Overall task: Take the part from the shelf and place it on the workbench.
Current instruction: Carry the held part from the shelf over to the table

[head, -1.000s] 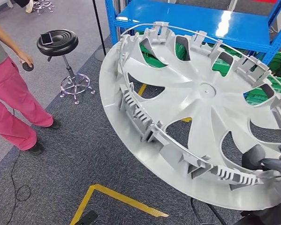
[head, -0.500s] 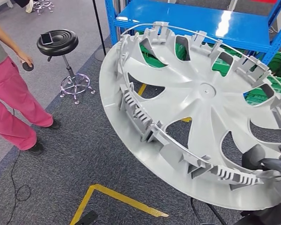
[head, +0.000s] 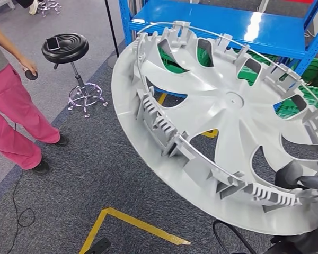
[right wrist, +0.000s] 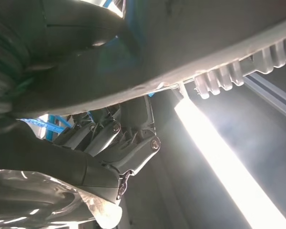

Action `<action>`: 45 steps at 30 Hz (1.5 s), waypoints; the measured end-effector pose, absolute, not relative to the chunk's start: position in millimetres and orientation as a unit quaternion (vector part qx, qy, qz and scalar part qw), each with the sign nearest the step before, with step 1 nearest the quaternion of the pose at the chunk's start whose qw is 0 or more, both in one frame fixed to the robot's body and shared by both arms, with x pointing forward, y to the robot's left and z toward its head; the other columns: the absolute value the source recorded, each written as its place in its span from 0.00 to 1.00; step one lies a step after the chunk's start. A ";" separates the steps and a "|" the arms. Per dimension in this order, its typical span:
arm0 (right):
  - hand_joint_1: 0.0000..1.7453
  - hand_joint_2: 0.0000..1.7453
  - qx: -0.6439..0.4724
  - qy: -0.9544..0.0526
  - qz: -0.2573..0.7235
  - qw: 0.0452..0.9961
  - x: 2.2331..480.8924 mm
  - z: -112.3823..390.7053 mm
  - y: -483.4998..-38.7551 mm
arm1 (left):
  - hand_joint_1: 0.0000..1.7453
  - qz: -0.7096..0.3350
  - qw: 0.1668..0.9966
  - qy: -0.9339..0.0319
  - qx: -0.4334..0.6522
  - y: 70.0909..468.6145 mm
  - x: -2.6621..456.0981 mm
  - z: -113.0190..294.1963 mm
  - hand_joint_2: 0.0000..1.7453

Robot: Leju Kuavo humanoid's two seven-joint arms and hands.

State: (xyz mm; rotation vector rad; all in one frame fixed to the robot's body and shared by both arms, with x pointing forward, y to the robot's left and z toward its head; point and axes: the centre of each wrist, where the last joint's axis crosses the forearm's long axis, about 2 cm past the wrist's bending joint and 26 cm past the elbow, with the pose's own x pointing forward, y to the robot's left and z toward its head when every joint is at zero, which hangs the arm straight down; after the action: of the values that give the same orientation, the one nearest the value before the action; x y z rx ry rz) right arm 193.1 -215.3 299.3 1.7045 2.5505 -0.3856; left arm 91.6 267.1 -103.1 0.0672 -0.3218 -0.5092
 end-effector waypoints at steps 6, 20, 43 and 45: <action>1.00 1.00 0.549 0.826 -0.124 0.025 193.8 299.7 -214.1 | 0.00 -0.251 0.954 -0.159 0.033 267.2 92.8 -102.8 0.00; 1.00 1.00 0.550 0.826 -0.122 0.029 195.6 301.4 -214.0 | 0.00 -0.250 0.954 -0.162 0.033 265.1 95.9 -102.0 0.00; 1.00 1.00 0.549 0.827 -0.121 0.030 196.4 302.1 -213.0 | 0.00 -0.251 0.954 -0.160 0.034 267.1 92.3 -102.9 0.00; 1.00 1.00 0.549 0.827 -0.121 0.030 196.6 302.3 -213.0 | 0.00 -0.251 0.954 -0.161 0.034 266.9 92.9 -102.8 0.00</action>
State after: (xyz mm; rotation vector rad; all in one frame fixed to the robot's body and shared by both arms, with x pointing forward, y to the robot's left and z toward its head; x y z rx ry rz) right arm 196.6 -213.0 302.3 1.6919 2.5494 -0.3719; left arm 92.9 266.9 -102.8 0.0691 -0.3272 -0.5089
